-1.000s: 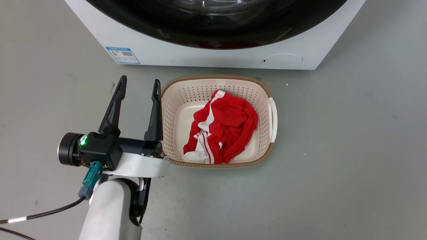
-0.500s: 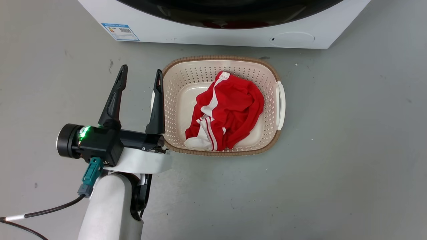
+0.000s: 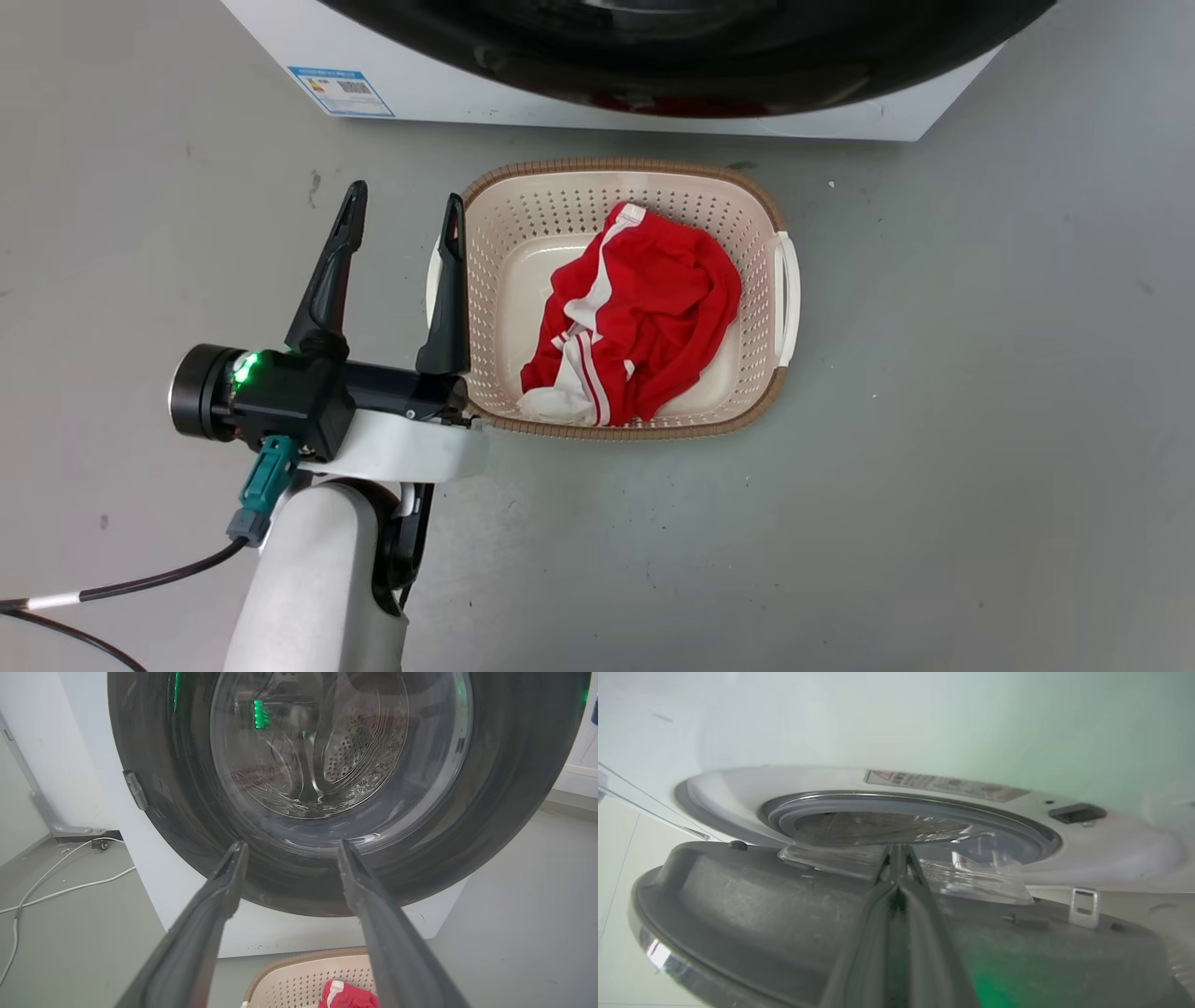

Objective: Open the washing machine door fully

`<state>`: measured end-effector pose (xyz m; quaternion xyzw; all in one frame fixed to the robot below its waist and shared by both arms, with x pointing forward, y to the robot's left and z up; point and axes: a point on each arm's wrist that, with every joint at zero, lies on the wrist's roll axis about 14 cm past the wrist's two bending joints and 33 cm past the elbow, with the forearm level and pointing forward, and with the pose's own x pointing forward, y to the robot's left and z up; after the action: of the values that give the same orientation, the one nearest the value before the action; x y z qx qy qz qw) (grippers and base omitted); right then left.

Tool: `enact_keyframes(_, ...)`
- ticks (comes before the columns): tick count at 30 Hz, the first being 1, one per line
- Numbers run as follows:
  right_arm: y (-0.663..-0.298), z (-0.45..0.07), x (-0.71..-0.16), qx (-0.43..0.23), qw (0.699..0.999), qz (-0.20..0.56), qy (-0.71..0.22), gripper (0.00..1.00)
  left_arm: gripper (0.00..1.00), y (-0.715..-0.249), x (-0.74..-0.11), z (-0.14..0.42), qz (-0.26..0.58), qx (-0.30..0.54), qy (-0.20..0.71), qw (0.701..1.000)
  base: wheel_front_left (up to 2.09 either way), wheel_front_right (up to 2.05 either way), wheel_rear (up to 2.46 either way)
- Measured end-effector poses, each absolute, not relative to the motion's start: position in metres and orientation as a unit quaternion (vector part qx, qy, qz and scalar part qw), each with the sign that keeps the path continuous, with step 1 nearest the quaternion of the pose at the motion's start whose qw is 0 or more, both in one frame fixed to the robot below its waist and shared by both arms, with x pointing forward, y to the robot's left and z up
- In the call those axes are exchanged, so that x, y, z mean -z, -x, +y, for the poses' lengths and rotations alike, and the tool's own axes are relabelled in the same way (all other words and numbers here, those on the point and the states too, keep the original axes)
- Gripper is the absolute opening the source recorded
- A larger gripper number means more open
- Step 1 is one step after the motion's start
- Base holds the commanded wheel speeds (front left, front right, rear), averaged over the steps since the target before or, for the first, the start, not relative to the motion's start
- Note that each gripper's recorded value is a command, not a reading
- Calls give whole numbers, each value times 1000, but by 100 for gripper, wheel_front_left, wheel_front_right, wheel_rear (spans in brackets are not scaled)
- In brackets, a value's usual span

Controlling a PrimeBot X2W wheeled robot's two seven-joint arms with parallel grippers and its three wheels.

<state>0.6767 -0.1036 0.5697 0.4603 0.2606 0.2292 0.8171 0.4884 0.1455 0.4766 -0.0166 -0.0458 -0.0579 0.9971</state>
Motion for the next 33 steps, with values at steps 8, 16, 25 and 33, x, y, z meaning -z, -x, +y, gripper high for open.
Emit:
enact_keyframes(8,-640,-94,-571,-271,783,305,-468,0,100,-484,-494,142,-62,62,18,996,0,0,0)
enact_keyframes(16,-596,-83,-572,-307,760,339,-461,0,100,-473,-510,140,-75,67,18,995,0,0,0)
enact_keyframes(25,-533,-53,-573,-358,731,376,-443,0,100,-452,-523,139,-80,69,17,994,0,0,0)
enact_keyframes(33,-477,-21,-574,-412,705,398,-417,0,100,-432,-535,141,-90,67,15,994,0,0,0)
